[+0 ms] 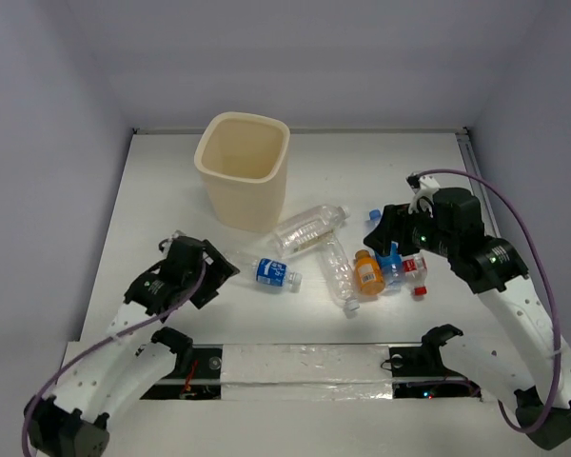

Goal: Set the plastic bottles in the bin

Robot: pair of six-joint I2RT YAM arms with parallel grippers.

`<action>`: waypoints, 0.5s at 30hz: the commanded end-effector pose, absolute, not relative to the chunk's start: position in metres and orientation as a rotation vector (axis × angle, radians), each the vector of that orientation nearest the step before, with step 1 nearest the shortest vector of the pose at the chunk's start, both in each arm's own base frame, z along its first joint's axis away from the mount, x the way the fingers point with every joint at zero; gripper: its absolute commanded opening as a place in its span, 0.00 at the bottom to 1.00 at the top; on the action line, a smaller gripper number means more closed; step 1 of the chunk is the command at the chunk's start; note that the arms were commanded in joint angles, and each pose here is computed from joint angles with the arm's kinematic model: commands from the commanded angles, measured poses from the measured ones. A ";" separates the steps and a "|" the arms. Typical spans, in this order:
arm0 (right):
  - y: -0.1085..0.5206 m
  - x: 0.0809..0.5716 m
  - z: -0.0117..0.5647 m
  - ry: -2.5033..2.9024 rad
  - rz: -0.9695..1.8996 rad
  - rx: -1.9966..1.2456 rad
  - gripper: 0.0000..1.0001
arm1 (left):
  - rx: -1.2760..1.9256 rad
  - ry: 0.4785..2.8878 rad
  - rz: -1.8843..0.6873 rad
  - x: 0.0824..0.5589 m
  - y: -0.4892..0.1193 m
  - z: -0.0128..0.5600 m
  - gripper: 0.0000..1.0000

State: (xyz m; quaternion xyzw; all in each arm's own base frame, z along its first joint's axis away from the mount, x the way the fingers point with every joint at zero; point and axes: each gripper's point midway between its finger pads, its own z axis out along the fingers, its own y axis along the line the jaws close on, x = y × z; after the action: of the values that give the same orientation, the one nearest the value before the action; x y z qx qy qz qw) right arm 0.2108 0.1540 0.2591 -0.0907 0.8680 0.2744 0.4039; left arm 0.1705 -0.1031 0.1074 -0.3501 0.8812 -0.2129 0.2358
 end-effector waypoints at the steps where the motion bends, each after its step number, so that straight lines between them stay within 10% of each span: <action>1: 0.160 0.213 0.264 2.148 0.706 -0.294 0.77 | -1.016 2.318 -0.583 0.194 -0.124 0.116 0.75; 15: 0.165 0.189 0.248 2.176 0.785 -0.345 0.92 | -1.234 2.167 -0.510 0.234 -0.148 0.105 0.87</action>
State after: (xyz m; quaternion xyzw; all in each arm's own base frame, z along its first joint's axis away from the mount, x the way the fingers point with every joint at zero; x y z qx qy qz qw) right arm 0.1975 0.1554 0.2459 -0.1140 0.8672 0.2832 0.3933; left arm 0.2040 -0.1472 0.0800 -0.4151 0.8607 -0.1683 0.2421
